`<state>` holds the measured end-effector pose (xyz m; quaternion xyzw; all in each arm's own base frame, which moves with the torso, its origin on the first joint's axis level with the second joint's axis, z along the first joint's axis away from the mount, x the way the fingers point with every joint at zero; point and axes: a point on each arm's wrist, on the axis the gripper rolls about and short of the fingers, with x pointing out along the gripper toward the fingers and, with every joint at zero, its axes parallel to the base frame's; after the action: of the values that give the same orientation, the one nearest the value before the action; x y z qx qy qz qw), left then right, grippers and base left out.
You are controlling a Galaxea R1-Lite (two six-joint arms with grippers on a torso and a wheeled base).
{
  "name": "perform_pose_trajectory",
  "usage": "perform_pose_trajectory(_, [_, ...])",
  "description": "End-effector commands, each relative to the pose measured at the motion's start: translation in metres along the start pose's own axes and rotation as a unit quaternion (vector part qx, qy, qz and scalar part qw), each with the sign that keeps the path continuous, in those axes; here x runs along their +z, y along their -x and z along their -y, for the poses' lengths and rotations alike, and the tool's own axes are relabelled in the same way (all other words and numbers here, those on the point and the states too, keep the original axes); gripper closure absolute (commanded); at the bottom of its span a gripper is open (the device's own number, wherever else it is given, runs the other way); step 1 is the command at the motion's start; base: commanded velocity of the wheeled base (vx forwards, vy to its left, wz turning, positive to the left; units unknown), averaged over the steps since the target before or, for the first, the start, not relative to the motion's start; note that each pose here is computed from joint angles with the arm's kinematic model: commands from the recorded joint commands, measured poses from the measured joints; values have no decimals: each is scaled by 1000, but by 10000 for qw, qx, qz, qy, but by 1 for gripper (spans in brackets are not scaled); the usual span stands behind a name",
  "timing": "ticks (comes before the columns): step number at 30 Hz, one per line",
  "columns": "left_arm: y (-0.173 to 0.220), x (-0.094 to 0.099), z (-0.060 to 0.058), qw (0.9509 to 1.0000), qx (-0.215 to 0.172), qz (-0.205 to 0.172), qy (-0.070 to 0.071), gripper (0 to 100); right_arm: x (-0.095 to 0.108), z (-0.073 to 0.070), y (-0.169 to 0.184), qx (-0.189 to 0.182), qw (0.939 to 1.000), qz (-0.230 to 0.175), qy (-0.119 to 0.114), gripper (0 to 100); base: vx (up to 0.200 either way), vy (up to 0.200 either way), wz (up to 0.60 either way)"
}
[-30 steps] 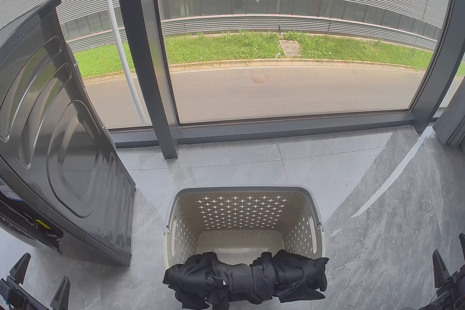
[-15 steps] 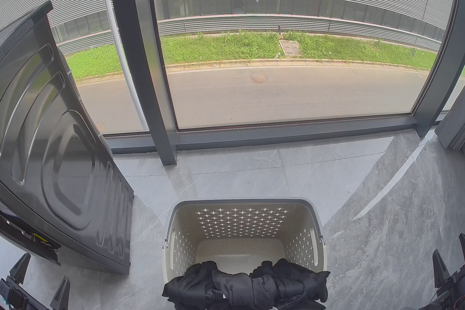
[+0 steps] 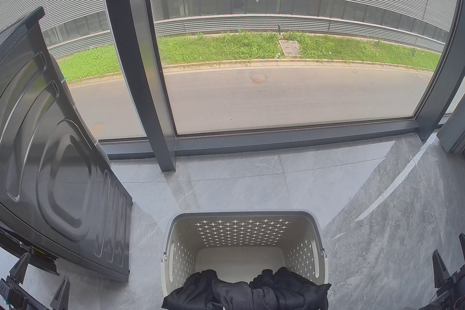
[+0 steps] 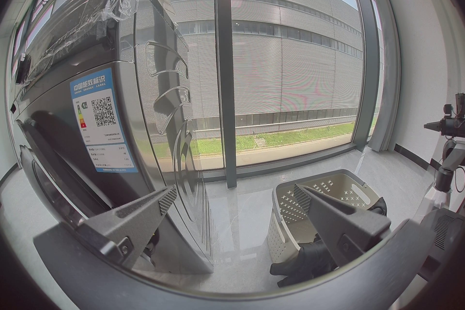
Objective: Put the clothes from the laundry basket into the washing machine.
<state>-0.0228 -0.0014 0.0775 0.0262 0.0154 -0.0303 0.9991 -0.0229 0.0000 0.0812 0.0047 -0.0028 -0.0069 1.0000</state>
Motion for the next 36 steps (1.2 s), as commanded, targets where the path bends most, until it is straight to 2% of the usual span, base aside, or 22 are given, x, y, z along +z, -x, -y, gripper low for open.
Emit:
perform_pose_trajectory(1, [0,-5,0,10000,-1,-7,7,0,-5,0,0,0,10000,-5,1,0,0,0,0])
perform_pose_trajectory(5, [0,-5,0,10000,0,1,14,0,-5,0,0,0,10000,-5,1,0,0,0,0])
perform_pose_trajectory(8, [0,-5,0,10000,0,1,22,0,-5,0,0,0,10000,-5,1,0,200,0,0])
perform_pose_trajectory(36, [0,-5,0,10000,0,1,14,0,-5,0,0,0,10000,-5,1,0,0,0,0])
